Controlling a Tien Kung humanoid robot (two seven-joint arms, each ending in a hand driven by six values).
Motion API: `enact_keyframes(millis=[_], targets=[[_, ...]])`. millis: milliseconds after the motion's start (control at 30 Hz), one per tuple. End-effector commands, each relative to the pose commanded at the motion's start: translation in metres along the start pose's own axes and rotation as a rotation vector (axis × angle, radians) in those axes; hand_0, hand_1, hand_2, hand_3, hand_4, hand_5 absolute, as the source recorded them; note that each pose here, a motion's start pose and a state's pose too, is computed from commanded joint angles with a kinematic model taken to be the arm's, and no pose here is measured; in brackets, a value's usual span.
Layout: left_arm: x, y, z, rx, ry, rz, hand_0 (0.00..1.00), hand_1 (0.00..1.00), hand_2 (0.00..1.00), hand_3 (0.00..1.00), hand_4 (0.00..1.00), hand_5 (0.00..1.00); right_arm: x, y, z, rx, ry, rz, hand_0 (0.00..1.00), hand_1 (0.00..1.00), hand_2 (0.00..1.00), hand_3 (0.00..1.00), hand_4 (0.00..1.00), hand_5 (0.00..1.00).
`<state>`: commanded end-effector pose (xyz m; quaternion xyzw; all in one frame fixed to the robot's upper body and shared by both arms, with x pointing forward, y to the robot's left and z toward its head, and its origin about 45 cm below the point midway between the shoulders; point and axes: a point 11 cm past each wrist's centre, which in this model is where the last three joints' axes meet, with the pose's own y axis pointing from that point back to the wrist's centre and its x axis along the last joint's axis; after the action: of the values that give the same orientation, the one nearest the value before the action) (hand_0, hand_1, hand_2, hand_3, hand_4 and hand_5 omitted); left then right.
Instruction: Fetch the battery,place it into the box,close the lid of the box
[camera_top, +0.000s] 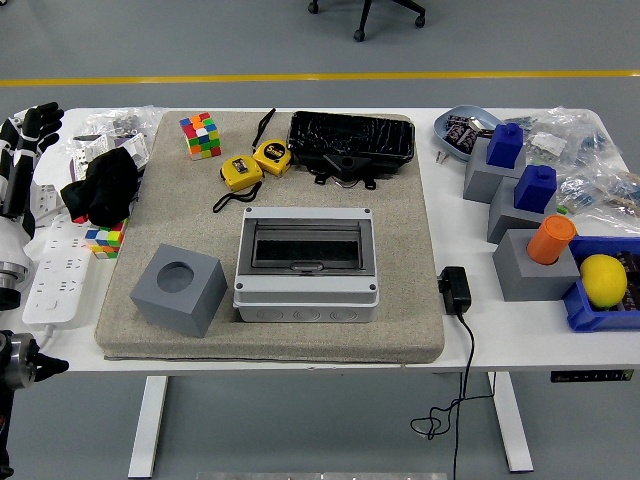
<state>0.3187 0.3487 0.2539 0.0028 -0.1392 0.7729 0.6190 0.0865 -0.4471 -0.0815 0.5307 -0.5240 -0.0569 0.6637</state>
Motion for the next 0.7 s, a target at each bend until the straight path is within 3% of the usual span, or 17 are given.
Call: enact_keyframes(millis=[233, 700], targets=[[-0.0007, -0.0008, 0.0, 0.002, 0.002, 0.001, 0.853, 0.849, 0.783, 0.743, 0.998, 0.923, 0.0017, -0.0007, -0.001, -0.001, -0.008, 0.006, 0.82, 0.804, 0.786, 0.811, 0.998, 0.998], [-0.0021, -0.0027, 0.0046, -0.013, 0.009, 0.002, 0.867, 0.859, 0.79, 0.745, 0.998, 0.935, 0.0085, -0.0024, -0.0004, -0.005, -0.014, 0.023, 0.819, 0.806, 0.786, 0.809, 0.998, 0.998]])
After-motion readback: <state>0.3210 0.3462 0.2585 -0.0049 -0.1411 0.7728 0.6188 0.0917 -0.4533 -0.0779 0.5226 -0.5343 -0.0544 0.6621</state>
